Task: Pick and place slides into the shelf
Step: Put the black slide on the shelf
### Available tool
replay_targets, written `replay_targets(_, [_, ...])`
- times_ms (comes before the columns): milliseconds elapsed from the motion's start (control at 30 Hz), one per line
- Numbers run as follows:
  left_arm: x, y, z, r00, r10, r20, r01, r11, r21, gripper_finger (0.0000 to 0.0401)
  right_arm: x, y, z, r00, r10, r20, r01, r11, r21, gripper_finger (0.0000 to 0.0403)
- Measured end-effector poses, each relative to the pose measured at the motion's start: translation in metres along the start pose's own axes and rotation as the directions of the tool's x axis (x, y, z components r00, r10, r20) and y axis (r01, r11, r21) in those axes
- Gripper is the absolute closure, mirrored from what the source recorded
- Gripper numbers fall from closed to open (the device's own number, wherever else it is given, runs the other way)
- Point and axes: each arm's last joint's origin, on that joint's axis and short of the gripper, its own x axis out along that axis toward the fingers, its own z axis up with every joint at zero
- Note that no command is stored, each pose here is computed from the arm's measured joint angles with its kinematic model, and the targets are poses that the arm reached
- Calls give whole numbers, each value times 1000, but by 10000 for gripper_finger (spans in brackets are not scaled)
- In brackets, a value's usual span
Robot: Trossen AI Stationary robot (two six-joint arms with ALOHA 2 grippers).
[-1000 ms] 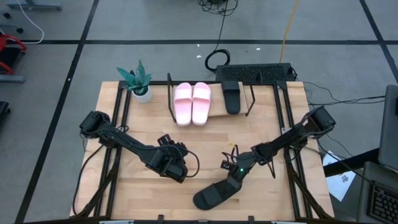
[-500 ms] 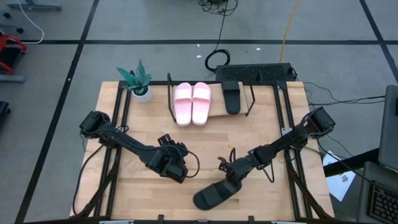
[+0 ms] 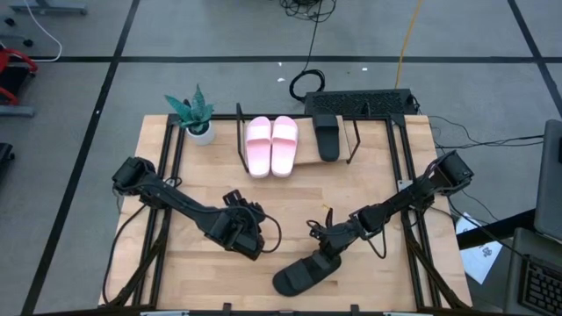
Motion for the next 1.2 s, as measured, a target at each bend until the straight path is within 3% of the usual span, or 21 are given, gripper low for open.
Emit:
replay_targets(433, [0, 0, 0, 1000, 1, 0, -1, 1000, 16, 164, 19, -11, 2, 1000, -15, -4, 15, 999, 39, 244])
replay_targets(700, [0, 0, 0, 1000, 2, 0, -2, 1000, 17, 164, 44, 0, 8, 998, 12, -57, -11, 1000, 5, 244])
replay_targets(1200, [0, 0, 0, 1000, 0, 1, 0, 1000, 13, 164, 46, 11, 11, 998, 47, -43, -47, 999, 0, 244])
